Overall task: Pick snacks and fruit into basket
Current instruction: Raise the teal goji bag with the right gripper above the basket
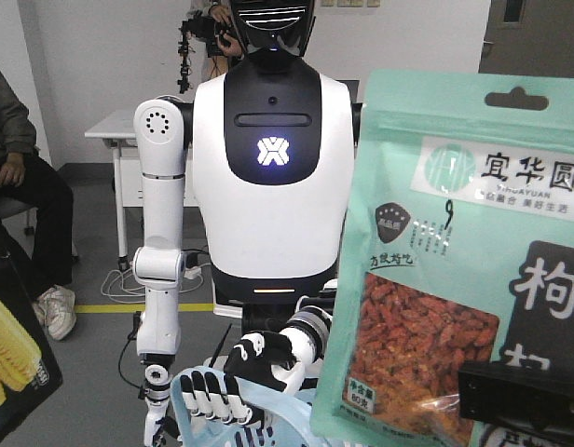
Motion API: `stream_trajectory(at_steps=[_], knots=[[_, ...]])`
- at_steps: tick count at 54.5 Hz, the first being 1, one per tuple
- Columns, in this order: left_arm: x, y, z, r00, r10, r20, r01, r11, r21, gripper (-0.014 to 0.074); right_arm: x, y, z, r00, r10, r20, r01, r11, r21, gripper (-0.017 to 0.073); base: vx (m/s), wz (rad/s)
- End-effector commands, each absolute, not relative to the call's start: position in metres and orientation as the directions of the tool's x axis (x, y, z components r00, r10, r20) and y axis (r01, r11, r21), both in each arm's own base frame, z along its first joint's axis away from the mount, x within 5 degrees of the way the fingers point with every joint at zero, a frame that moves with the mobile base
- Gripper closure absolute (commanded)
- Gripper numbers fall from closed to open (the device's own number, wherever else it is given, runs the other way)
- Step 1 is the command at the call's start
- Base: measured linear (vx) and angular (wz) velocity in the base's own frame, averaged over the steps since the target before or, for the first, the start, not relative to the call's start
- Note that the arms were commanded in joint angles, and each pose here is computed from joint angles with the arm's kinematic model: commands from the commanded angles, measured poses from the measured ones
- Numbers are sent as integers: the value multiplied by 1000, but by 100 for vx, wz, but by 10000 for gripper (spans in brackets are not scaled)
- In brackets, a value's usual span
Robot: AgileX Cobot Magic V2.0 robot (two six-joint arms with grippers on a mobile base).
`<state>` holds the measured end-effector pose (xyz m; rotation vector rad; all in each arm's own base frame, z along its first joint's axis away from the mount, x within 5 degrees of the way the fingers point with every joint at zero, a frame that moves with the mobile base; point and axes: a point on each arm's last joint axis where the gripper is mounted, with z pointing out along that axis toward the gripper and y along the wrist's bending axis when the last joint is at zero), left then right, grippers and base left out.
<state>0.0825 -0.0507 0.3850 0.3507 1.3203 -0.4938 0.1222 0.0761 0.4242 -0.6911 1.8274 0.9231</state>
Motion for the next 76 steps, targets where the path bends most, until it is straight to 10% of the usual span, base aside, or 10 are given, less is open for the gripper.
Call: stream_trajectory(at_steps=[1, 76], knots=[[79, -51, 396, 191, -165, -968, 552, 833, -33, 601, 129, 78, 437, -375, 15, -927, -784, 528, 326, 567, 0, 0], [79, -50, 396, 191, -165, -968, 545, 838, -35, 601, 165, 69, 444, -305, 214, -928, -689, 624, 370, 567, 0, 0]])
